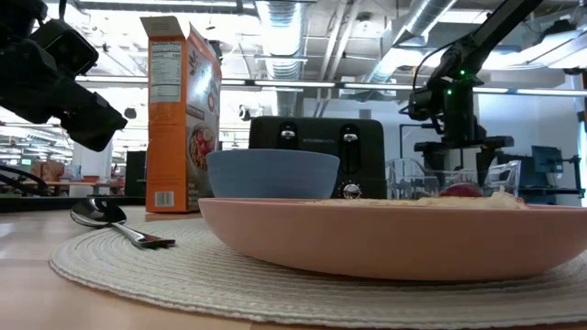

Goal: Arrange a breakfast setting
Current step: Put the apple on the plate

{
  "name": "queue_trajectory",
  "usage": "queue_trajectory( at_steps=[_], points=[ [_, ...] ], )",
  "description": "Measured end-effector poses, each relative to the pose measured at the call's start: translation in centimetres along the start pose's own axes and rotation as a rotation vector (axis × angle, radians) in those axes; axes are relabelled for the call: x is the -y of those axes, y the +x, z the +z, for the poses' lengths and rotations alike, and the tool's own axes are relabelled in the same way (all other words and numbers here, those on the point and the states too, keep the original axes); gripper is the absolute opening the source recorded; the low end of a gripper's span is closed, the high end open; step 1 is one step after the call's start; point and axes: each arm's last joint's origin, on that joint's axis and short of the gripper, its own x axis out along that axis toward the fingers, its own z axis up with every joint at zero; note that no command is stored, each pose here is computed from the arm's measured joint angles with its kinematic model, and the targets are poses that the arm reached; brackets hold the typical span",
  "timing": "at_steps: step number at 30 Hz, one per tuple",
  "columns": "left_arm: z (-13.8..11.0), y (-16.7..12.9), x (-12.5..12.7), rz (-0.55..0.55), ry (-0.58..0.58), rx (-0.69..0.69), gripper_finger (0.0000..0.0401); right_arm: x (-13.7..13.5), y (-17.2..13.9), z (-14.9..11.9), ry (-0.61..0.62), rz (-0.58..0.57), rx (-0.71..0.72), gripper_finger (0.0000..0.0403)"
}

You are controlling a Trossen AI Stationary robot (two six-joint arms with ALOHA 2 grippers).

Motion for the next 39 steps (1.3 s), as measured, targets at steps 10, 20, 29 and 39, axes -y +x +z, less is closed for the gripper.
queue_trajectory(
  at_steps=[10,20,29,39],
  points=[
    [0.0,0.0,0.0,0.000,0.000,0.000,0.0208,-0.1,0.0,0.4,0.077,0.003,0.125,0.0397],
    [0.0,0.0,0.0,0.000,0.000,0.000,0.0208,0.3,1.4,0.6,0.106,0.028,0.129,0.0397],
    [0.0,0.0,0.0,0.000,0.000,0.000,0.0208,1.0,3.0,0.2,0.122,0.053,0.112,0.0397],
    [0.0,0.0,0.0,0.000,0.000,0.000,0.0208,1.5,3.7,0.0,0.151,0.034,0.105,0.0389]
  ],
)
